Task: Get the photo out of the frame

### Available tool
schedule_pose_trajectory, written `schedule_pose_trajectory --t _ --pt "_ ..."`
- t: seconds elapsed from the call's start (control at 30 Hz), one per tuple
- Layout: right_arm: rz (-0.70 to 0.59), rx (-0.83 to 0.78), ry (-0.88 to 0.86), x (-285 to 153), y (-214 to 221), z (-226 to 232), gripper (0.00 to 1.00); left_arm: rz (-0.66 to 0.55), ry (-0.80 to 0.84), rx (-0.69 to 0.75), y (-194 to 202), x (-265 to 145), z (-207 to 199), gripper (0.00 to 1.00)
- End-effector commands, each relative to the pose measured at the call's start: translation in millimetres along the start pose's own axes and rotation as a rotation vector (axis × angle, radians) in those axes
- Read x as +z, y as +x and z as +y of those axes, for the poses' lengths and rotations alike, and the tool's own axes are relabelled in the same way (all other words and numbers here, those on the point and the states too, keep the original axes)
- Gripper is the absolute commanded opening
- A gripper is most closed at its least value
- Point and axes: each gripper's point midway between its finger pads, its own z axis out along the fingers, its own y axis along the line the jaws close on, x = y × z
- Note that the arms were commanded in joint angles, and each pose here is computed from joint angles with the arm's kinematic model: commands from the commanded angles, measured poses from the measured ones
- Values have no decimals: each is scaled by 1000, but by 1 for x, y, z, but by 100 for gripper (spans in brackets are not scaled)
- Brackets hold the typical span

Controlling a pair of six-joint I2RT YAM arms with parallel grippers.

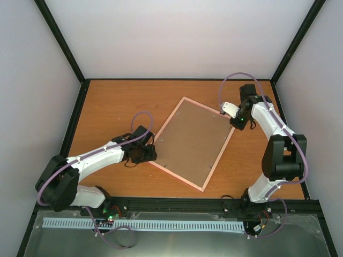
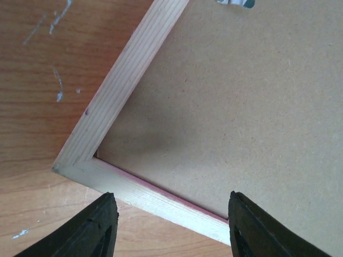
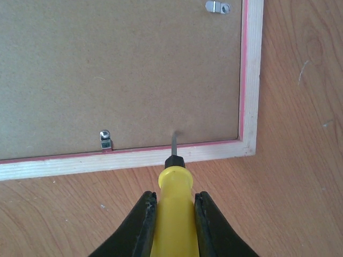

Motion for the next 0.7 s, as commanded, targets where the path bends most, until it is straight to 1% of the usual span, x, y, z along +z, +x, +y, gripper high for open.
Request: schedule_pose_trajectory --t 0.0,0.2,0.33,0.5,0.67 --pt "52 -28 5 1 10 -2 3 -3 57 -64 -1 3 -10 57" --pt "101 -46 -7 2 25 10 3 5 0 -99 3 22 3 60" --pt "123 -53 -15 1 34 19 3 -7 -22 -121 -2 33 7 61" --pt "135 -52 -42 0 43 34 3 -8 -56 -129 -12 45 15 57" --pt "135 -47 -66 -4 50 49 3 -34 -83 -115 -27 50 29 57"
